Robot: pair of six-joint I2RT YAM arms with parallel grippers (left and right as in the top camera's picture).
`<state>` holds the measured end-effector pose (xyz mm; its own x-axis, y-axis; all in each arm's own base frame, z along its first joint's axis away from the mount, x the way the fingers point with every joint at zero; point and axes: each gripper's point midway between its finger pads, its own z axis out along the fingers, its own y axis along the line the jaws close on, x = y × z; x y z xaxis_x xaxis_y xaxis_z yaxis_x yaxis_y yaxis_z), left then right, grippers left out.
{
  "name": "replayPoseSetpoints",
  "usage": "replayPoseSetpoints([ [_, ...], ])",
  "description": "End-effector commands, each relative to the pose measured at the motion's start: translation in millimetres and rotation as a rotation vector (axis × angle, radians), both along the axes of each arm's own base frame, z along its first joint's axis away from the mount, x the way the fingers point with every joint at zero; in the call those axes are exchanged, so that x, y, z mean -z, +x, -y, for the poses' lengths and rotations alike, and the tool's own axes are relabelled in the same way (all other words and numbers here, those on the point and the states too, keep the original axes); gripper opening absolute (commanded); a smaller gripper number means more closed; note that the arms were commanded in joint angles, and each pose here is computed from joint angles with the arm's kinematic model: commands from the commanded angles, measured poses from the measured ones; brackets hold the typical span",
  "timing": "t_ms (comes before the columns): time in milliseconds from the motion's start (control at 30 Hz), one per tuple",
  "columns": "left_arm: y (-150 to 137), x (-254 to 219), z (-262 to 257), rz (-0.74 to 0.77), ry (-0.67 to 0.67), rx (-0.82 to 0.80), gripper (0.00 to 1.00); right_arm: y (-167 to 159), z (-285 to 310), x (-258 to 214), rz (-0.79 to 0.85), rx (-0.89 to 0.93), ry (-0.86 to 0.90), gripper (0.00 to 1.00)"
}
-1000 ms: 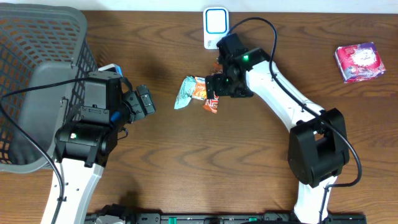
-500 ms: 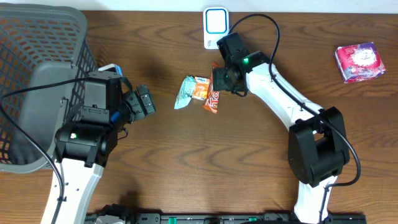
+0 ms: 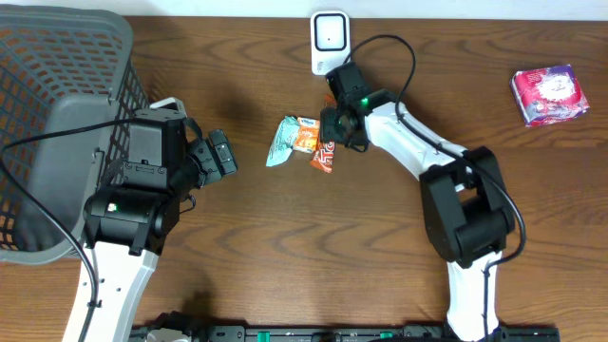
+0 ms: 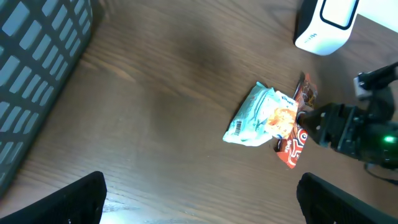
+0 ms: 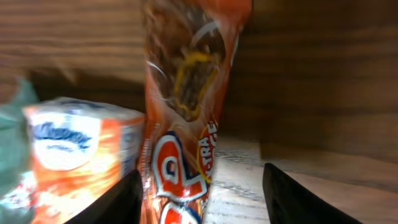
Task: Scan the item barcode
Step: 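Lift the red candy bar and hold it before the scanner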
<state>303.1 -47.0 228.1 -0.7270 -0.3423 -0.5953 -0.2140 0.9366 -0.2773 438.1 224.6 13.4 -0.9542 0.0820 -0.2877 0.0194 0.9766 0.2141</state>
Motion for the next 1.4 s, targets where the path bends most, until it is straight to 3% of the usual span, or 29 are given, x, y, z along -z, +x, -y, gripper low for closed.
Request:
replayPoseSetpoints([
  [0,0.9,-2.1,-2.1,0.005,0.012,0.002,0.98,-3.8,3.9,19.5,-0.048,0.037,0.002,0.56],
  [133,0.9,-2.1,-2.1,0.005,0.012,0.002,0.98,-6.7,4.0,31.7,-0.071,0.034,-0.005,0.55],
  [200,0.9,-2.1,-2.1,0.005,0.012,0.002,0.98,-8.3,3.6,35.4,-0.078,0.032,-0.009,0.5],
  [333,0.9,-2.1,-2.1,0.005,0.012,0.002,0.98,-9.2,4.5,36.9,-0.075,-0.013,-0.025,0.25],
  [400,0.9,-2.1,-2.1,0.005,0.012,0.002,0.98,-8.2,6.1,33.0,-0.069,-0.033,-0.033,0.01],
  [800,0.9,-2.1,-2.1,0.005,0.012,0.002,0.98,29.0,52.8,-39.7,0.056,-0.053,-0.362,0.01],
  [1033,0.9,-2.1,-2.1,0.005,0.012,0.002,0.98,60.2,44.8,-82.9,0.193,-0.072,-0.376,0.01],
  [1200,0.9,-2.1,-2.1,0.005,0.012,0.002,0.98,46.3,47.3,-66.5,0.123,-0.093,-0.361,0.02],
  [1367,0.9,-2.1,-2.1,0.005,0.012,0.002,0.98,23.9,40.0,-36.1,0.026,-0.101,-0.286,0.47],
])
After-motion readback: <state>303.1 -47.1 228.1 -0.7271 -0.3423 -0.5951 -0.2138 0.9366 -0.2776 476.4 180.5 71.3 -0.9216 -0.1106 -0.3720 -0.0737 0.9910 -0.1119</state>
